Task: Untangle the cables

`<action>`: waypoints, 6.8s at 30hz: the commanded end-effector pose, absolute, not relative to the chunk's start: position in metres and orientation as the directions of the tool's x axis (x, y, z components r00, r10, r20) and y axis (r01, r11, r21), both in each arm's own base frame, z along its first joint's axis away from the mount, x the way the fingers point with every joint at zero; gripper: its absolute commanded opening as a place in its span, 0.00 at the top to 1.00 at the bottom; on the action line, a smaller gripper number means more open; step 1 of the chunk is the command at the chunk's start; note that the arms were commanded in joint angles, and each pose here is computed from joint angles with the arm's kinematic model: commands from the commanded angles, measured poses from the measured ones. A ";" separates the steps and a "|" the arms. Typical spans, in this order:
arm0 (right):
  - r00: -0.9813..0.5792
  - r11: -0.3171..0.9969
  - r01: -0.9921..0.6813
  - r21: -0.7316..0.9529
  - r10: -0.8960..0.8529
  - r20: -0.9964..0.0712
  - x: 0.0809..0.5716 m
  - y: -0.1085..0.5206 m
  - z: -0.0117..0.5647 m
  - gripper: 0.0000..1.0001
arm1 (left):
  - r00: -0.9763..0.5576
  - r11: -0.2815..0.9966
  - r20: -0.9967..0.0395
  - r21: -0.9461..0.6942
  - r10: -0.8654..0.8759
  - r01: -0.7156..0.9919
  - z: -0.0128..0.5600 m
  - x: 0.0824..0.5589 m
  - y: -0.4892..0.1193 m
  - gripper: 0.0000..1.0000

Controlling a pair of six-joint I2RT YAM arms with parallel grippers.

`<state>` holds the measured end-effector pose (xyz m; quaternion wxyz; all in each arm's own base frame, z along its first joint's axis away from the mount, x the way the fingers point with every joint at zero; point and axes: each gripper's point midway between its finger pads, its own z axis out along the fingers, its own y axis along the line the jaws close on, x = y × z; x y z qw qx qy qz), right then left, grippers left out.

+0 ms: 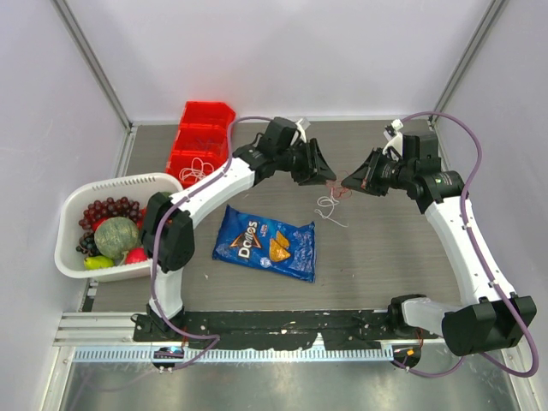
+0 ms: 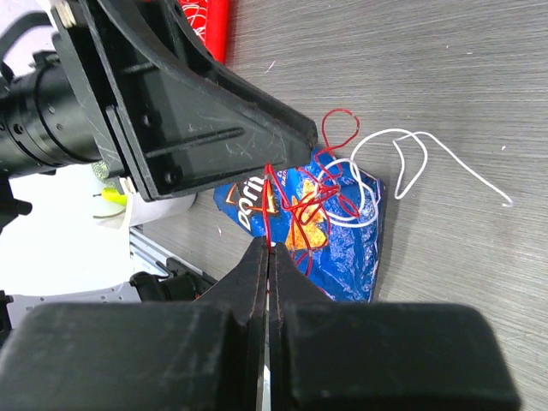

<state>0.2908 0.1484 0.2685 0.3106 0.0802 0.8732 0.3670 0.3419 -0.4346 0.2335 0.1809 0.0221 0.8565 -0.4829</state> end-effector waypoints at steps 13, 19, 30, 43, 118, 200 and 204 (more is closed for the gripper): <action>-0.768 0.693 -0.143 0.706 0.373 -0.521 0.292 0.153 0.287 0.99 | -0.877 0.493 -0.452 -0.808 -0.166 0.323 0.273 0.323 -0.411 0.39; -0.769 0.689 -0.146 0.710 0.373 -0.520 0.291 0.154 0.288 0.99 | -0.882 0.483 -0.437 -0.820 -0.179 0.308 0.273 0.327 -0.416 0.41; -0.769 0.688 -0.147 0.710 0.372 -0.520 0.288 0.154 0.288 0.99 | -0.894 0.482 -0.406 -0.832 -0.190 0.275 0.263 0.340 -0.428 0.56; -0.773 0.688 -0.145 0.711 0.370 -0.515 0.288 0.154 0.285 0.99 | -0.910 0.405 -0.362 -0.876 -0.200 0.260 0.269 0.344 -0.443 0.74; -0.700 0.869 0.368 0.330 0.493 -0.517 0.308 0.034 0.124 0.92 | -0.772 -0.103 -0.454 -0.830 -0.444 0.548 0.586 0.277 -0.390 1.00; -0.638 0.403 -0.663 0.631 0.137 -0.757 0.259 0.268 0.357 0.39 | -0.563 -0.082 -0.480 -0.708 -0.673 0.702 0.686 0.257 -0.275 1.00; -0.646 0.393 -0.664 0.636 0.128 -0.753 0.257 0.281 0.355 0.57 | -0.558 -0.079 -0.479 -0.707 -0.677 0.703 0.687 0.256 -0.273 1.00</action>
